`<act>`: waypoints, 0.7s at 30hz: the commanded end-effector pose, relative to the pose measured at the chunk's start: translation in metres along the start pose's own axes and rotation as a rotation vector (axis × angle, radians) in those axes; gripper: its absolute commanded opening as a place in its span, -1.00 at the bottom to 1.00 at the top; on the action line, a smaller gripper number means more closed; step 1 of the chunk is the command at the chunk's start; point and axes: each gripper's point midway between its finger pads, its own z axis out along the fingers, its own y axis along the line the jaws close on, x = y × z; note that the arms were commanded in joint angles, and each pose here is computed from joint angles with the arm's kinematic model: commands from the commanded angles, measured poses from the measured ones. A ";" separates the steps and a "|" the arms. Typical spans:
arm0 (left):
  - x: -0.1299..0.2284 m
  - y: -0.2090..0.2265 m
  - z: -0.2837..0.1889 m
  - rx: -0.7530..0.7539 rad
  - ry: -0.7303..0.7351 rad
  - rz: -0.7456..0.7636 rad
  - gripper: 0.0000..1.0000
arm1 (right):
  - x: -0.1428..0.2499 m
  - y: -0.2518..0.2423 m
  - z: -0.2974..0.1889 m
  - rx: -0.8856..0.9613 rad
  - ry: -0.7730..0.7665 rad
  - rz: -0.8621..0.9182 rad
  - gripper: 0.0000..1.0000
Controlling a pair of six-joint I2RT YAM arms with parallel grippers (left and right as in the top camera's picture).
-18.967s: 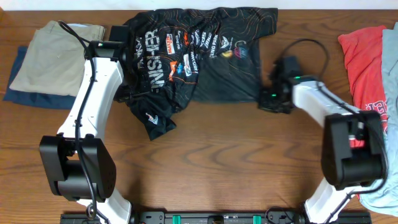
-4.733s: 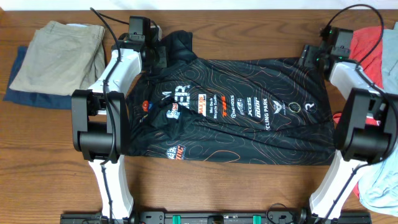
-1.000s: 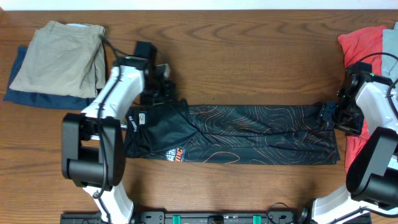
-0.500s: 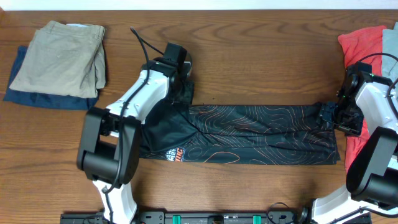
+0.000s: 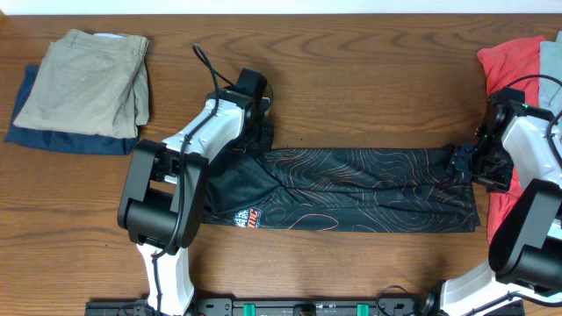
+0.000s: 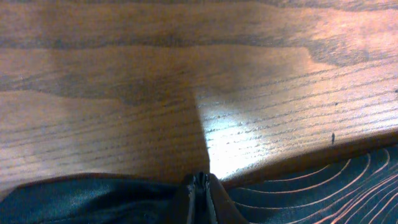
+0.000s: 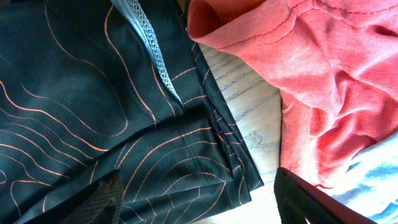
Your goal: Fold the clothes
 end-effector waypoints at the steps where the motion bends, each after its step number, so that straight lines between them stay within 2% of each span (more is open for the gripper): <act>1: -0.005 0.000 -0.009 -0.008 -0.021 0.001 -0.88 | 0.002 -0.003 0.002 0.000 0.008 0.008 0.52; 11: -0.015 -0.008 -0.051 0.007 -0.112 0.012 -0.87 | 0.001 -0.003 0.002 0.000 0.007 0.008 0.51; 17: 0.014 -0.008 -0.049 -0.004 0.004 -0.051 -0.87 | 0.001 -0.003 0.002 0.000 0.007 0.008 0.52; 21: 0.041 -0.034 -0.052 0.124 0.122 -0.055 -0.88 | 0.001 -0.003 0.002 0.000 0.006 0.008 0.52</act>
